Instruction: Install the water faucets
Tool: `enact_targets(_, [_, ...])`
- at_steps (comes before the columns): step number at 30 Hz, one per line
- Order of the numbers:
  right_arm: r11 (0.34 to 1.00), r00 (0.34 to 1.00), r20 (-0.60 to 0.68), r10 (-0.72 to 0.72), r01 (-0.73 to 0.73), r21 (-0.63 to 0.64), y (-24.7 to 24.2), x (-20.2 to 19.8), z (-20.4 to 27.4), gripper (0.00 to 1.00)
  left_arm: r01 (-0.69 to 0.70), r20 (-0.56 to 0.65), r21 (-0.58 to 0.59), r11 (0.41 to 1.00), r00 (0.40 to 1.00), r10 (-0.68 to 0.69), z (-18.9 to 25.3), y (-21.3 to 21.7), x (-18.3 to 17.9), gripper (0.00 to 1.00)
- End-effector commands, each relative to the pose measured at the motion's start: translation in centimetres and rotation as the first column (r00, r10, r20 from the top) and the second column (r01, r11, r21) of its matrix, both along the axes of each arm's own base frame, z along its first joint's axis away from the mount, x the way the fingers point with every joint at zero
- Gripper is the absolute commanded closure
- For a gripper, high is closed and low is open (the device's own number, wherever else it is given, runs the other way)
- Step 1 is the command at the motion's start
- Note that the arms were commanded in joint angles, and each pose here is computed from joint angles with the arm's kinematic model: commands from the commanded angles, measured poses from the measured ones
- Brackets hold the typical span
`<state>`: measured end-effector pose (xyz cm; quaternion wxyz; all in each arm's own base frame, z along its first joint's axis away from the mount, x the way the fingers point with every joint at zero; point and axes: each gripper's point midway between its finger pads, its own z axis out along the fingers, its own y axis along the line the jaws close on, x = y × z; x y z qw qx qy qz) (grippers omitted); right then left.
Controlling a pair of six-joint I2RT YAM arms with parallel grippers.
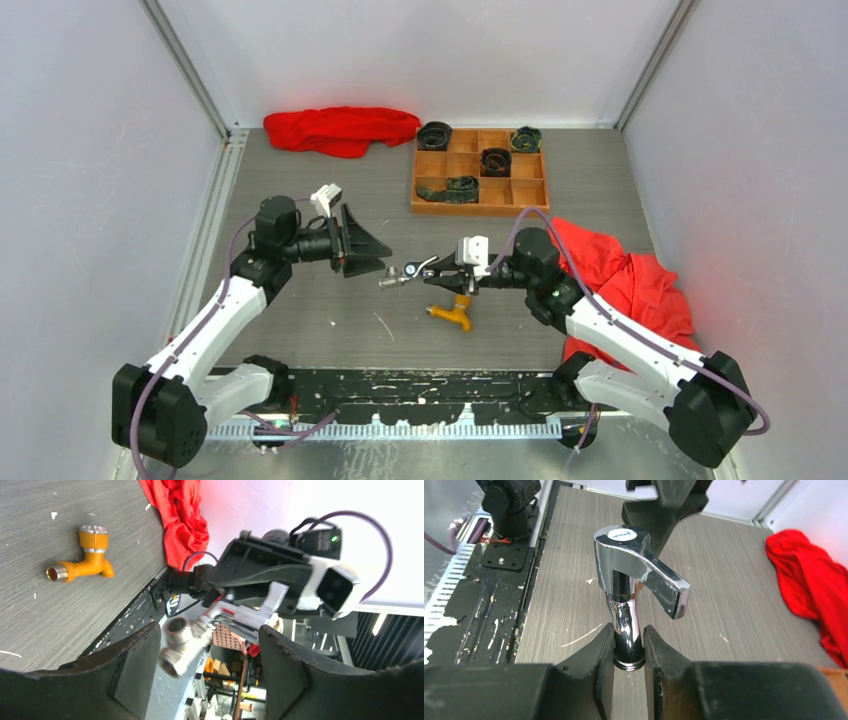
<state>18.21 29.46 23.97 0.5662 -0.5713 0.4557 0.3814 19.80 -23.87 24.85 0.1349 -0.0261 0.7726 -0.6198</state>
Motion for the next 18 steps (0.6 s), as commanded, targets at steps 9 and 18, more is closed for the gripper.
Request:
enact_targets(9, [0.929, 0.977, -0.033, -0.209, 0.209, 0.304, -2.1, 1.1, 4.7, 1.00, -0.168, 0.157, 0.037, 0.985, 0.975, 0.160, 2.6, 2.1, 1.8, 0.20])
enact_targets(18, [0.884, 0.982, -0.051, -0.183, 0.187, 0.428, -2.5, 0.4, 6.2, 1.00, -0.203, 0.094, -0.111, 0.973, 0.972, 0.213, 2.8, 2.2, 0.5, 0.06])
